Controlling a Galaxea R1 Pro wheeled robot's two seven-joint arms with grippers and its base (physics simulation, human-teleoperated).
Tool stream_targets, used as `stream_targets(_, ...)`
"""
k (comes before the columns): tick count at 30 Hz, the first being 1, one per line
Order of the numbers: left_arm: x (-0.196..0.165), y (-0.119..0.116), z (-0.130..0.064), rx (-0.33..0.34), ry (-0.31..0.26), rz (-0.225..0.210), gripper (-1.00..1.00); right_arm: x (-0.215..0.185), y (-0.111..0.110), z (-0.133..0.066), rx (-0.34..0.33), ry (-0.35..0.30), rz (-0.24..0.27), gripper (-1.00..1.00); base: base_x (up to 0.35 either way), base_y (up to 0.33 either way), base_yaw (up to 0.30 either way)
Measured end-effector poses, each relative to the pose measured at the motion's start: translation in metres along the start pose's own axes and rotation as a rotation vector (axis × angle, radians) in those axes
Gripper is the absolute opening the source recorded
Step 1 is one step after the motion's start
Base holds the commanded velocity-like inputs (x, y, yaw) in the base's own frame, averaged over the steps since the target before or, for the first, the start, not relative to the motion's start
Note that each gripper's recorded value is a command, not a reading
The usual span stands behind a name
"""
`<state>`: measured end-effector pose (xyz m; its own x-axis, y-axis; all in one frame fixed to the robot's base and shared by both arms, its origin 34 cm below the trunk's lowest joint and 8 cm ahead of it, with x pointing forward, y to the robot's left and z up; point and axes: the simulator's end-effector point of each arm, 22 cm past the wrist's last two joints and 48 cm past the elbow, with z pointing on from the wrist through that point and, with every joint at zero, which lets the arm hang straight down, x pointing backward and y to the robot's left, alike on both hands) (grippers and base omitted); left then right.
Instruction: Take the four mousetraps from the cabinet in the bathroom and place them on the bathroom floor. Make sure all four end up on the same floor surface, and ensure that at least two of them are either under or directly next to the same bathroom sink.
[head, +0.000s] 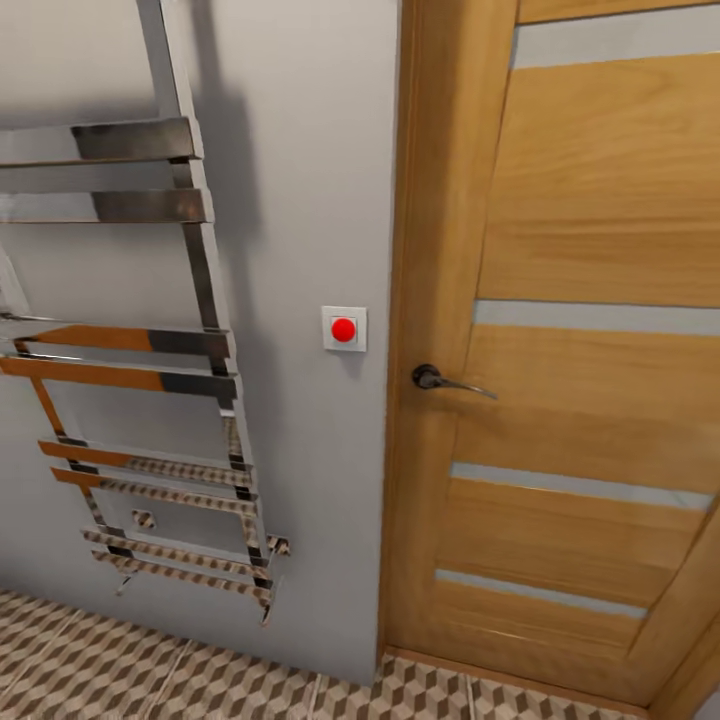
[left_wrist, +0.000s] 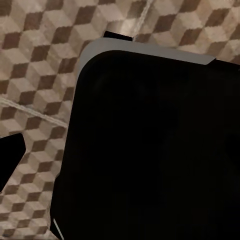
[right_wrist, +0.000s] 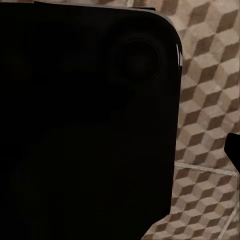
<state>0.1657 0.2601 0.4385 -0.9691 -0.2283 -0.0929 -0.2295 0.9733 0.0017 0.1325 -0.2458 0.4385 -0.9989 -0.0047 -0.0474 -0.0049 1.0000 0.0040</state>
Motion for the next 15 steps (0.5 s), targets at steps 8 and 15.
stream_targets(8,-0.0002,0.0,0.0,0.0,-0.001,0.0,1.0,0.0,-0.0001,0.0,0.0,0.0,0.0,1.0,0.0,0.0,0.269)
stream_targets(15,-0.0002,0.0,0.0,0.0,-0.001,0.0,1.0,-0.0002,0.0,0.0,0.0,0.0,0.0,1.0,0.0,0.0,0.269)
